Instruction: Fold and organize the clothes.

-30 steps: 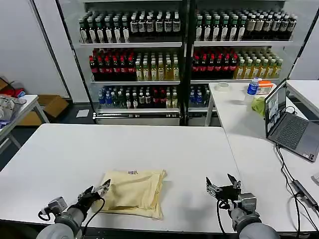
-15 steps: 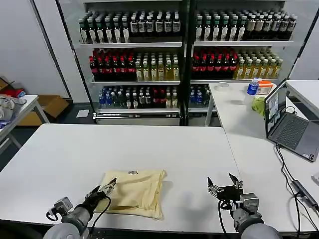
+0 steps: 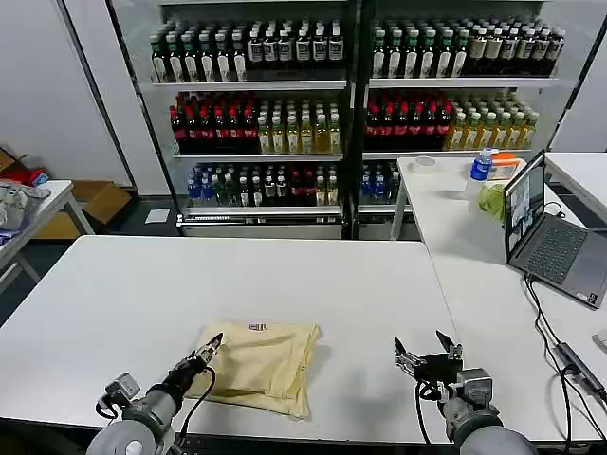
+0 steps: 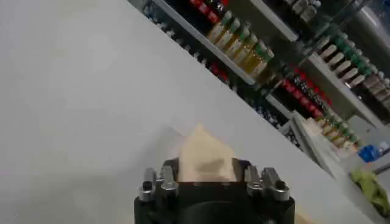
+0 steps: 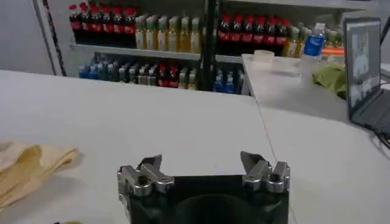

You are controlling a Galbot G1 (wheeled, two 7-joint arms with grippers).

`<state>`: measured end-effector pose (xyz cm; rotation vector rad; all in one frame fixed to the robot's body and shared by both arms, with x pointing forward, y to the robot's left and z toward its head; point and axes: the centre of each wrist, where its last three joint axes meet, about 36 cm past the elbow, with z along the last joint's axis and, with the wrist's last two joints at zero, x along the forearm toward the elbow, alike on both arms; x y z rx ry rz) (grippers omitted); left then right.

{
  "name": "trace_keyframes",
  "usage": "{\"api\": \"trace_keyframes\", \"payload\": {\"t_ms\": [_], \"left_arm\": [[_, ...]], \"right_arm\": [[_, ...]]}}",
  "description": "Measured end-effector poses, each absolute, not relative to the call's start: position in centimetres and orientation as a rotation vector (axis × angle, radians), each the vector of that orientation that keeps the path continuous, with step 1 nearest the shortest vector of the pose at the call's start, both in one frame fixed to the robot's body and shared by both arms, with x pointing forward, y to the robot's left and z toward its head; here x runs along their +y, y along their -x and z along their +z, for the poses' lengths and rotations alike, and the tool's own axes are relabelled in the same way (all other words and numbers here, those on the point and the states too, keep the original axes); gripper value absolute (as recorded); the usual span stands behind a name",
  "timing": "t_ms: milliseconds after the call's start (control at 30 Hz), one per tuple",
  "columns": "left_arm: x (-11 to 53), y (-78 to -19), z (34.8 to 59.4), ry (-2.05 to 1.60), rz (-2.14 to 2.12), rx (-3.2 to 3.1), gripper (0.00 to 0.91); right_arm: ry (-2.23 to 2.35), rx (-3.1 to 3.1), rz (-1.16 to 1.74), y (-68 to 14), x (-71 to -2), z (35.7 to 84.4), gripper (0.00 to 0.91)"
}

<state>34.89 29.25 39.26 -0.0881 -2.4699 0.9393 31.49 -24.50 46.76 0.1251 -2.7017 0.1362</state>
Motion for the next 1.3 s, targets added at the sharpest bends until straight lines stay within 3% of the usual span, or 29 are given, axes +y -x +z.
{"api": "trace_keyframes", "payload": {"t_ms": [567,867,1067,1300], "left_arm": [[29.4,-35.2,39.3,0.113,1.117,-2.438,0.02],[31.0,-35.5,40.6,0.099,1.166,-2.457,0.01],[35.2,-35.6,43.1,0.018,1.102,-2.552,0.01],[43.5,-35.4,48.5,-0.132,0.864,-2.719,0.01]], "right_arm": [[-0.129,-2.705,0.138,-31.5,-24.5,47.0,0.907],[-0.123,-2.709,0.127,-31.5,-24.5,47.2,0.907],[-0.124,-2.719,0.113,-31.8,-24.5,47.4,0.907],[-0.141,-2.723,0.091,-32.0,-23.9,47.3,0.907]]}}
